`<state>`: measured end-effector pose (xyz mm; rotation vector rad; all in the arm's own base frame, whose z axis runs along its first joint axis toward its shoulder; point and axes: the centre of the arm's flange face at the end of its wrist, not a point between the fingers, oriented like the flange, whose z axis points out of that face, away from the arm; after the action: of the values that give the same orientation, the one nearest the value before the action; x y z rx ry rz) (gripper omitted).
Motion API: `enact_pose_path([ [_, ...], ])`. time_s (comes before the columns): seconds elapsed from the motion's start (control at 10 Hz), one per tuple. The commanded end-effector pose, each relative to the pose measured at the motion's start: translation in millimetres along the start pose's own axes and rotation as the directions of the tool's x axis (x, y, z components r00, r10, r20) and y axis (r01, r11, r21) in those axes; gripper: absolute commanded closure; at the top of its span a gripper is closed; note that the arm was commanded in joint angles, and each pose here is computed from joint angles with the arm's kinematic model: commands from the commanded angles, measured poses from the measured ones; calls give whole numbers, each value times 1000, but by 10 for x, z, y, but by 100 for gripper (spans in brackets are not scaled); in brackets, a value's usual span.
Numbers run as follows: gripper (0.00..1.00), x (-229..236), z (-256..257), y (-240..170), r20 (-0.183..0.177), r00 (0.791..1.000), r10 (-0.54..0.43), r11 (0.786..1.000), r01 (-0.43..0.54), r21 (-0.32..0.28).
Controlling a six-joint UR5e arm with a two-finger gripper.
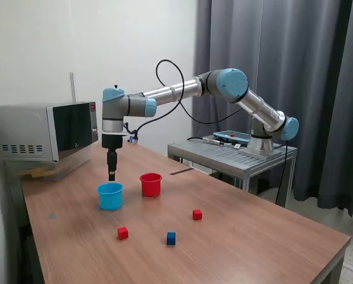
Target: Place red objects in the red bin, and blue objects in the blue bin.
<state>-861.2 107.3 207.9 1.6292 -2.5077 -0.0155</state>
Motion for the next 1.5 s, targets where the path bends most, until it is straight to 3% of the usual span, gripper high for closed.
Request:
enact_pose_path([
  [0.0,0,148,-120,-39,-4,1000,-18,1000,17,-13],
  [0.3,0,992,-754,-554,-19,994,-106,994,106,-42],
  [0.6,0,2029,-757,-1532,5,990,-139,990,139,22],
  [1.0,0,2956,-888,-2327,-4,997,73,997,-73,25],
  [1.2,0,2996,-731,-2494,29,962,272,961,-274,50],
  [1.3,0,2983,-644,-2567,51,930,364,929,-367,58],
  [1.4,0,3011,-470,-2737,86,915,395,913,-401,76],
])
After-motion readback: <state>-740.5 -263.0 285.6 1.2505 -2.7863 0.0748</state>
